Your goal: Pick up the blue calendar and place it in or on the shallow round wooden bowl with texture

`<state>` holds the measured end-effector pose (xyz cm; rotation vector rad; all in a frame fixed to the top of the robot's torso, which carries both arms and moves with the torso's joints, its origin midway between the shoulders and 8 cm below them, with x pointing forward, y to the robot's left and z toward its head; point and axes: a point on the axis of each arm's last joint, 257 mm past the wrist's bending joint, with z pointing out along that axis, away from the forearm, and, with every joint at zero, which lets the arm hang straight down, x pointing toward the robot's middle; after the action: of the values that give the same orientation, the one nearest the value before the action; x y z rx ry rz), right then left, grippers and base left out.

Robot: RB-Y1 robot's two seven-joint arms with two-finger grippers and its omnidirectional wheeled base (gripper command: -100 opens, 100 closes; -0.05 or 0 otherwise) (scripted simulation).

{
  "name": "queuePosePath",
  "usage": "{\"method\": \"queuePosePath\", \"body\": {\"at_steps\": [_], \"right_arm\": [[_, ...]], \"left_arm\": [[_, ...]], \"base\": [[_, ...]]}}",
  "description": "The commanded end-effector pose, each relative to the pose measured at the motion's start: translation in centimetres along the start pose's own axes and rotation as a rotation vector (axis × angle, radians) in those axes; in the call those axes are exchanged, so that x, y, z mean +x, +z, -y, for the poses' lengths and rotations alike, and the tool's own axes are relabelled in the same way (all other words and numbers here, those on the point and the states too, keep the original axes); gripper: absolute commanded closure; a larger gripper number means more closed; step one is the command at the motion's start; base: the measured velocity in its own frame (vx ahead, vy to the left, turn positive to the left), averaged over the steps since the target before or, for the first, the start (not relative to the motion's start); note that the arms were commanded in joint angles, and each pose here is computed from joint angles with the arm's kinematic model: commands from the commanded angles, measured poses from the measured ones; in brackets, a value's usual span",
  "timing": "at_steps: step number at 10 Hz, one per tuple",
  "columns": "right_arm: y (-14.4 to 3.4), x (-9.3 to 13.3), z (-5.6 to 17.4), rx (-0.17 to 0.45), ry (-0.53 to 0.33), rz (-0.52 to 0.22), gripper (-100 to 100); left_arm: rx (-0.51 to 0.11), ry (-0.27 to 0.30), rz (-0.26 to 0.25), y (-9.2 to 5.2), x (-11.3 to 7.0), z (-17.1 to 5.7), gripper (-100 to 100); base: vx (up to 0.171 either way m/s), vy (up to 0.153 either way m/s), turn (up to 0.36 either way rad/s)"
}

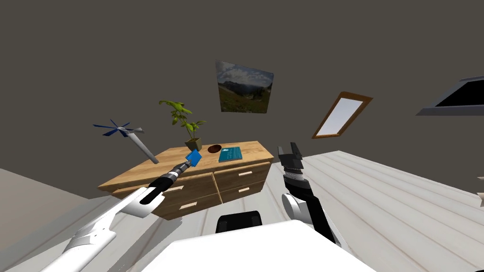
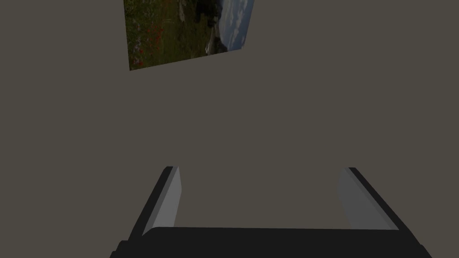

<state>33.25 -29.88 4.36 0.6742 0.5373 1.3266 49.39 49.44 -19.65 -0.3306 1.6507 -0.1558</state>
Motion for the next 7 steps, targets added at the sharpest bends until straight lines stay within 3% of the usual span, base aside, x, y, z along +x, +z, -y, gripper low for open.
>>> {"method": "queuePosePath", "body": {"at_steps": [1,4,7], "right_arm": [[0.0,0.0,0.0,0.000,0.000,0.000,0],[0.0,0.0,0.0,0.000,0.000,0.000,0],[0.0,0.0,0.0,0.000,0.000,0.000,0]], "left_arm": [[0.006,-0.029,0.031,0.9,-2.1,0.1,100],[-0.016,-0.054,0.073,2.1,-5.1,-0.9,100],[-0.086,-0.032,0.090,2.2,-6.5,-3.4,100]], "base": [[-0.165,-0.148,-0.055],[-0.131,-0.103,-0.085],[0.000,-0.042,-0.198]]}}
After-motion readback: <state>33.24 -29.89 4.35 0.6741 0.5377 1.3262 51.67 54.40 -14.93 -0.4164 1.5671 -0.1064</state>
